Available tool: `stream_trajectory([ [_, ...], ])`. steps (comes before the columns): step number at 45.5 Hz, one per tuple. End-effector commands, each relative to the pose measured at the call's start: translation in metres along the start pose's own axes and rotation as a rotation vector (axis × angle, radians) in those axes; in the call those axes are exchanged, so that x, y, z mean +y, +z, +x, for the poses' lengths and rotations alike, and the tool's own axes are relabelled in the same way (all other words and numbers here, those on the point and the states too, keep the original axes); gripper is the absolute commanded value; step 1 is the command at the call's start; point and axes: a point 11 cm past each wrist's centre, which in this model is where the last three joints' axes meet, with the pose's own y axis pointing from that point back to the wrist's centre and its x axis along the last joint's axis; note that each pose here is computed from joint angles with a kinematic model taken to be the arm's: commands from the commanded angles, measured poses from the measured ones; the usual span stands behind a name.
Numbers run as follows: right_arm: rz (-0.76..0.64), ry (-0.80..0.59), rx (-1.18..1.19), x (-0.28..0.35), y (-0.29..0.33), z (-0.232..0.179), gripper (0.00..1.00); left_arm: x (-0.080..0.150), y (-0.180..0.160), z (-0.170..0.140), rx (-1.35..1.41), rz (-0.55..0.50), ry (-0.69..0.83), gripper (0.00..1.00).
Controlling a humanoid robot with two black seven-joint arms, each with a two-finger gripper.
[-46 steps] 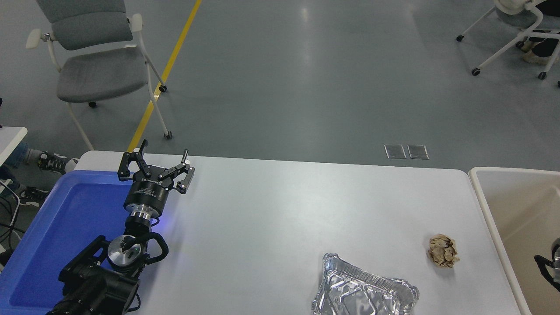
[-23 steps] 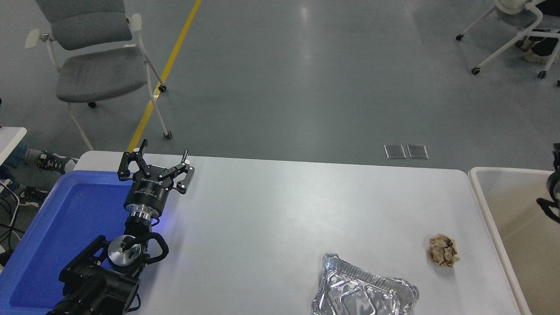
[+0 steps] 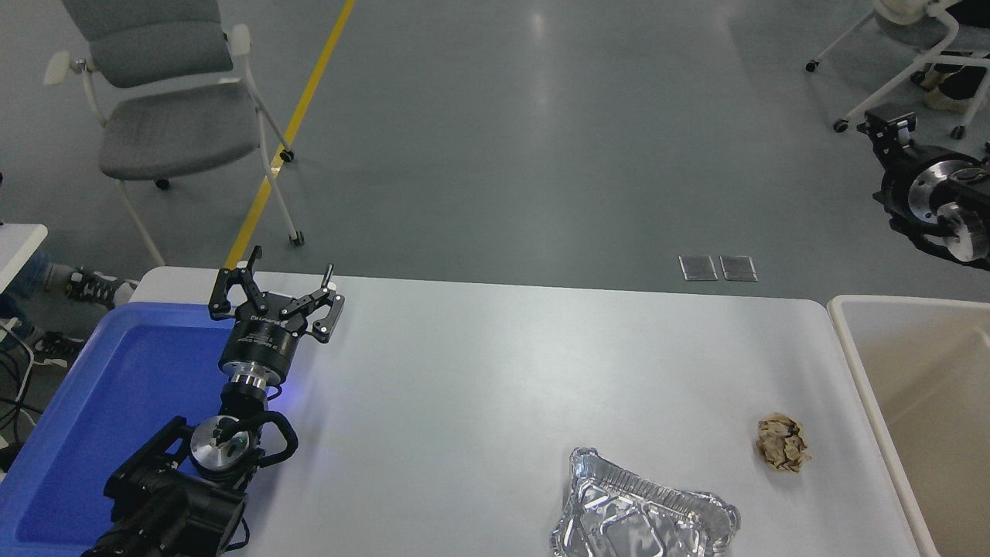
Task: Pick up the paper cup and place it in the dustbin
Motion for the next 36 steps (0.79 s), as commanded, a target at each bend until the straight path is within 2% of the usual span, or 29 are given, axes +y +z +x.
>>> stream_trajectory([
  [1,0.114,-0.057,0.124,0.015,-0.08,-0.03,1.0,0.0,0.0,0.0,0.0,0.0,0.0,0.99],
  [10,0.209,-0.077,0.211,0.045,-0.143,-0.02,1.0,0.0,0.0,0.0,0.0,0.0,0.0,0.99],
  [23,0.202,-0.208,0.539,0.115,-0.163,-0.019,1.0,0.0,0.0,0.0,0.0,0.0,0.0,0.99],
  [28,0.123,-0.265,0.722,0.146,-0.15,-0.019,1.0,0.0,0.0,0.0,0.0,0.0,0.0,0.99],
  [36,-0.08,-0.383,0.932,0.186,-0.11,-0.022,1.0,0.0,0.0,0.0,0.001,-0.002,0.0,0.99],
])
